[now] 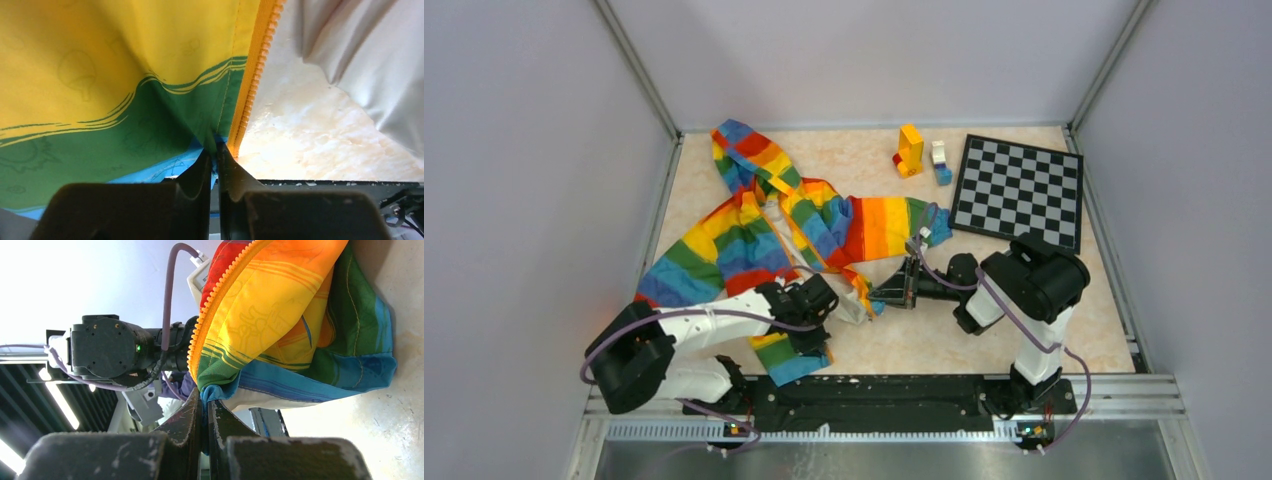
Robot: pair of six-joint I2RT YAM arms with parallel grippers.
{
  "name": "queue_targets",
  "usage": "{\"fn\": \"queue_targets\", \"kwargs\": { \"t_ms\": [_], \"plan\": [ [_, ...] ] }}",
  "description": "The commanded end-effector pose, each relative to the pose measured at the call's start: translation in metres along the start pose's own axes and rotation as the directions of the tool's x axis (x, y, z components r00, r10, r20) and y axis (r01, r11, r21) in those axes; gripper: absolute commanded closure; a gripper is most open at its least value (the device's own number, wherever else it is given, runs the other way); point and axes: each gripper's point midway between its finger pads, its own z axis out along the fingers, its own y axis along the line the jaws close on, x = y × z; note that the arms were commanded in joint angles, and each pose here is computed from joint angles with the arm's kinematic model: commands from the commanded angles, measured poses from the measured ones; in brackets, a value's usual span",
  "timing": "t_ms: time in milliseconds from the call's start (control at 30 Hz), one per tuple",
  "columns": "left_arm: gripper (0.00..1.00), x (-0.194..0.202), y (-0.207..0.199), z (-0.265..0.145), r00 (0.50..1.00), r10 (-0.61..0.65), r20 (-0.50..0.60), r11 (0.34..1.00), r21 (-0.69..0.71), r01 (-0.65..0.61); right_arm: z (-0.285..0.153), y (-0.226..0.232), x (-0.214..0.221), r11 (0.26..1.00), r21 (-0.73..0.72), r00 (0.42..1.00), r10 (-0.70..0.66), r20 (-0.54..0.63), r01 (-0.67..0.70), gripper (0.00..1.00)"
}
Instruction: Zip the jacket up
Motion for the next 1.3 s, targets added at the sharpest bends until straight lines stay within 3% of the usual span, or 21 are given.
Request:
{"fn": "queue_targets", "kwargs": {
  "t_ms": [0,167,333,467,667,867,1067,1267],
  "plan": [
    [0.92,-0.031,-0.007,0.009,0.977,0.076,0.198,0.99,0.101,-0.098,-0.006,0.034,-0.003,0.973,-0.138,0.982,-0.183,0.041,0.187,1.0],
    [0.99,-0.055,-0.042,-0.023,0.914,0.111,0.391,0.915,0.319,-0.248,-0.003,0.034,-0.007,0.974,-0.12,0.98,-0.188,0.061,0.195,1.0],
    [1.0,-0.066,-0.069,-0.067,0.829,0.065,0.556,0.769,0.501,-0.397,0.001,0.045,-0.01,0.956,-0.116,0.96,-0.255,0.116,0.268,1.0],
    [1.0,-0.065,-0.074,-0.096,0.778,0.007,0.628,0.651,0.588,-0.48,0.008,0.054,-0.012,0.932,-0.11,0.931,-0.325,0.165,0.345,1.0],
    [1.0,-0.061,-0.077,-0.145,0.638,-0.06,0.767,0.453,0.591,-0.668,0.02,0.078,-0.005,0.894,-0.189,0.907,-0.372,0.198,0.407,1.0],
    [1.0,-0.063,-0.075,-0.174,0.516,-0.183,0.837,0.336,0.546,-0.767,0.024,0.098,0.001,0.875,-0.252,0.904,-0.362,0.227,0.414,1.0],
    [1.0,-0.063,-0.075,-0.182,0.449,-0.213,0.868,0.303,0.496,-0.814,0.02,0.113,0.004,0.878,-0.287,0.915,-0.319,0.248,0.384,1.0],
    [1.0,-0.059,-0.074,-0.19,0.434,-0.245,0.867,0.261,0.49,-0.832,0.023,0.125,0.006,0.878,-0.32,0.926,-0.287,0.244,0.356,1.0]
  ]
}}
